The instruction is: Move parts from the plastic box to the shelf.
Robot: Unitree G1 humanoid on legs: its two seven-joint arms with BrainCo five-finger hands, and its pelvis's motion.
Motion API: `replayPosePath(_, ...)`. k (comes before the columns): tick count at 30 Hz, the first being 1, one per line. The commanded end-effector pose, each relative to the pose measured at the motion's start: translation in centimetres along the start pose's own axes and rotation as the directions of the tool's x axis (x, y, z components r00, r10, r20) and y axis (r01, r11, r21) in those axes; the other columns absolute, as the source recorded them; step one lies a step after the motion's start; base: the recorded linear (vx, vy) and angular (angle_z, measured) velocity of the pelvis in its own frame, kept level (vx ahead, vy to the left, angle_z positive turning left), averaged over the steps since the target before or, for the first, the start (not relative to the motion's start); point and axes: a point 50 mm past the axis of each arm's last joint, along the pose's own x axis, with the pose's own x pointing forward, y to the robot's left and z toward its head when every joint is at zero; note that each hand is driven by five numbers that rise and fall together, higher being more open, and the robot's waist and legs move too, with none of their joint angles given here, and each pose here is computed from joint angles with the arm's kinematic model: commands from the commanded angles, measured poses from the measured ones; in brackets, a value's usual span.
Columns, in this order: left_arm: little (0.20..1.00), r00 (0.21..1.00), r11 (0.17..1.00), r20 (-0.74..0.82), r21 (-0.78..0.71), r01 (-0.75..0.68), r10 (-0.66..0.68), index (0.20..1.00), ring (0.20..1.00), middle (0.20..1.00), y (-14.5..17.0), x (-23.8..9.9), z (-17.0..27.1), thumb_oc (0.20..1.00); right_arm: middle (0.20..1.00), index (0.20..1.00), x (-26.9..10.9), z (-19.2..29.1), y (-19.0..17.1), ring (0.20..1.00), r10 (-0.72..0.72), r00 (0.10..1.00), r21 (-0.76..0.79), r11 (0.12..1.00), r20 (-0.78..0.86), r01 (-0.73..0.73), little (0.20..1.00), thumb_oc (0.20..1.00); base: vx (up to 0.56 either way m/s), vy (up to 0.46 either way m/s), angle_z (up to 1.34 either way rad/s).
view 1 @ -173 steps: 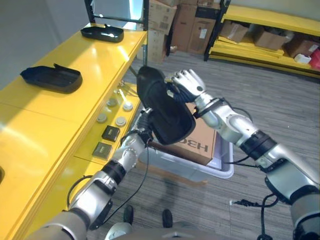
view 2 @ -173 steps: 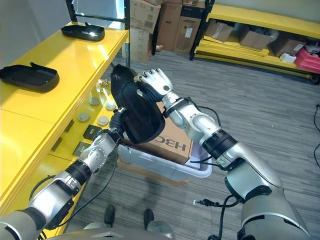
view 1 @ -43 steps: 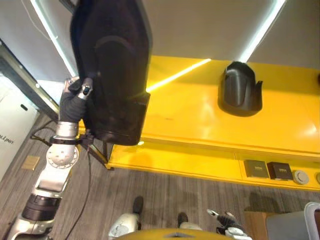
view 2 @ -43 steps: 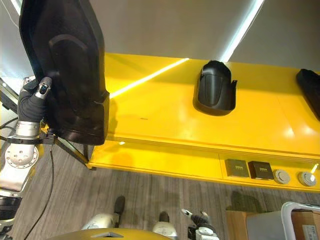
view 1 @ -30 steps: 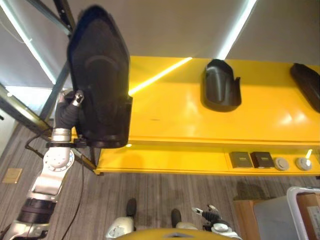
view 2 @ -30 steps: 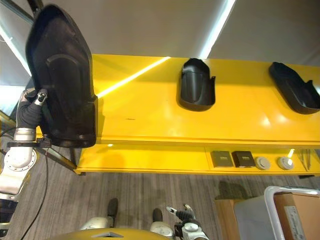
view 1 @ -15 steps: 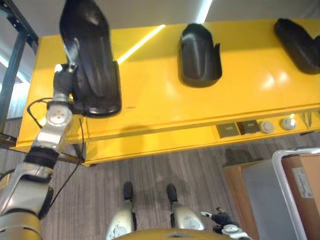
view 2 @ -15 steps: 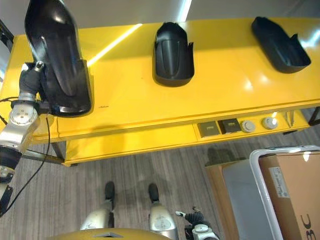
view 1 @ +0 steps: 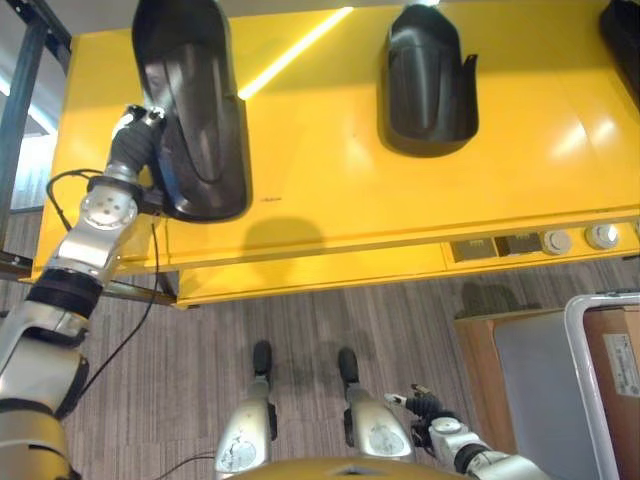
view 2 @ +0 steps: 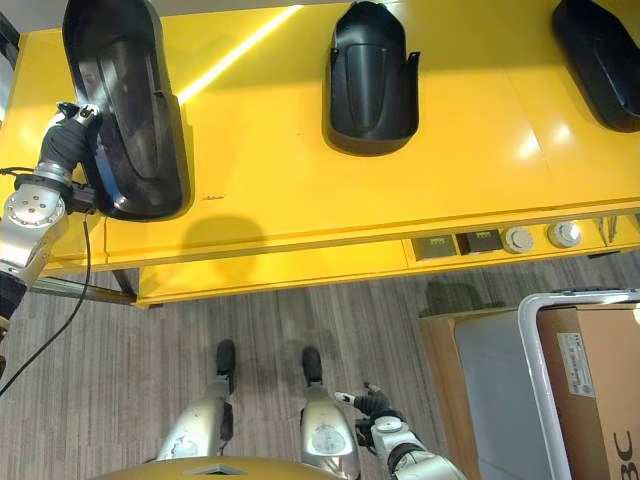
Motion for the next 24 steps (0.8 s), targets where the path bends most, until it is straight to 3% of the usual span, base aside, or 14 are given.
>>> replayPosePath(1, 0.2, 1.0, 0.998, 0.012, 0.049, -0.028, 0.028, 0.2, 0.2, 0.2, 0.6, 1.2, 0.8, 0.2, 1.0, 1.0, -0.2, -0.9, 0.8, 1.0, 0.023, 0.999, 0.009, 1.0, -0.045, -0.022, 1.0, 1.0, -0.01, 0.01, 0.05)
replayPosePath(14, 0.2, 0.994, 0.99, -0.091, 0.134, -0.049, 0.061, 0.2, 0.2, 0.2, 0.0, 4.5, 1.6, 0.2, 1.0, 1.0, 0.0, 0.1, 1.4, 1.0, 0.057, 0.998, 0.026, 0.998, -0.029, -0.057, 1.0, 1.0, -0.01, 0.004, 0.0)
replayPosePath(16, 0.379, 0.992, 0.988, -0.106, 0.149, -0.048, 0.064, 0.379, 0.379, 0.379, 0.0, 4.7, 1.5, 0.379, 1.0, 1.0, 0.0, 0.1, 1.5, 1.0, 0.065, 0.997, 0.026, 0.998, -0.03, -0.064, 1.0, 1.0, 0.0, 0.0, 0.0)
replayPosePath(19, 0.752, 0.989, 0.982, -0.132, 0.188, -0.033, 0.059, 0.752, 0.752, 0.752, 0.1, 4.9, 1.2, 0.752, 1.0, 1.0, 0.0, 0.4, 1.7, 1.0, 0.07, 0.997, 0.032, 0.997, -0.021, -0.069, 1.0, 1.0, 0.0, 0.0, 0.0)
replayPosePath(20, 1.0, 0.988, 0.979, -0.14, 0.201, -0.034, 0.063, 1.0, 1.0, 1.0, 0.3, 4.9, 1.1, 1.0, 1.0, 1.0, 0.0, 0.5, 1.8, 1.0, 0.072, 0.997, 0.038, 0.997, -0.017, -0.071, 1.0, 1.0, 0.0, 0.0, 0.0)
replayPosePath(24, 1.0, 0.988, 0.979, -0.143, 0.201, -0.023, 0.052, 1.0, 1.0, 1.0, 0.0, 4.7, 0.9, 1.0, 1.0, 1.0, 0.0, 0.6, 1.8, 1.0, 0.074, 0.997, 0.045, 0.996, -0.018, -0.073, 1.0, 1.0, 0.0, 0.0, 0.0)
